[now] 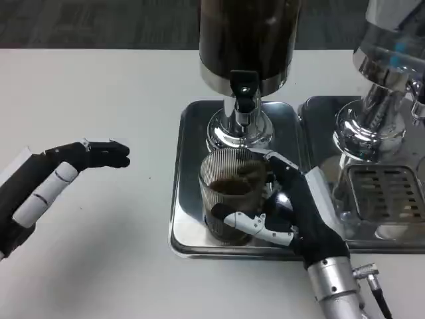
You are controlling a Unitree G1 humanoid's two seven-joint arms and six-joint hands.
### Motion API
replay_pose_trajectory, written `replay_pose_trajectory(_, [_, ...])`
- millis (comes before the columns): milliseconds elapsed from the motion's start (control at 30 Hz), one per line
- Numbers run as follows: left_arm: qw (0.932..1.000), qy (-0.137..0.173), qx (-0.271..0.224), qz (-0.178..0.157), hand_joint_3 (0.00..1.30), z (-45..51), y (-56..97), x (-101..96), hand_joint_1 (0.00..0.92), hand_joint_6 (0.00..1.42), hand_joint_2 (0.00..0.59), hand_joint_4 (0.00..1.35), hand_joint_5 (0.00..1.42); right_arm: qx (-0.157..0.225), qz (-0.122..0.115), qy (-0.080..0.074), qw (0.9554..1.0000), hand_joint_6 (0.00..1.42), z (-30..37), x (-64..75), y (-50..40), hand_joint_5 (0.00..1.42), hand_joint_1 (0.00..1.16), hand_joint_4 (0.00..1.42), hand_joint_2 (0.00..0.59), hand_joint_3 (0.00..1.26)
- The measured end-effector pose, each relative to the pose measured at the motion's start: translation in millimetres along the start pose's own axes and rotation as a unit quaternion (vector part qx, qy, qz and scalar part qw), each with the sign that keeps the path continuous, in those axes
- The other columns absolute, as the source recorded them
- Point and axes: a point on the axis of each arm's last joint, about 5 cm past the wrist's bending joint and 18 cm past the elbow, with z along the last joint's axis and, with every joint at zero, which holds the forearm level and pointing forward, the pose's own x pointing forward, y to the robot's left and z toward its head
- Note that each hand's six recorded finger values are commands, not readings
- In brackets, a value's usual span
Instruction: Grasp the cup under the faucet to collect the drink, then remove the cup.
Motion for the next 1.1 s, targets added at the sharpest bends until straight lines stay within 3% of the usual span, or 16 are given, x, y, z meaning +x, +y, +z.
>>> replay_pose_trajectory(400, [1.0, 0.002, -0.002, -0.001, 0.41, -1.0, -0.9, 0.0, 0.0, 0.19, 0.223, 0.4, 0.31, -0.008, -0.023, 0.0, 0.9997, 1.1, -1.7, -5.0, -0.4, 0.8, 0.78, 0.66, 0.219, 0.55])
replay_pose_trajectory(733, [1.0, 0.001, -0.009, -0.002, 0.41, -2.5, -4.0, 3.3, 0.0, 0.19, 0.215, 0.4, 0.31, -0.009, -0.054, 0.003, 0.9985, 1.12, -2.8, -10.9, -6.7, 0.82, 0.79, 0.67, 0.209, 0.56])
replay_pose_trajectory(1100, [0.9998, -0.002, -0.013, -0.014, 0.41, -2.8, -7.3, 10.2, 0.0, 0.19, 0.216, 0.39, 0.31, -0.009, -0.088, -0.013, 0.996, 1.16, 2.0, -17.1, -14.1, 0.84, 0.83, 0.68, 0.196, 0.57])
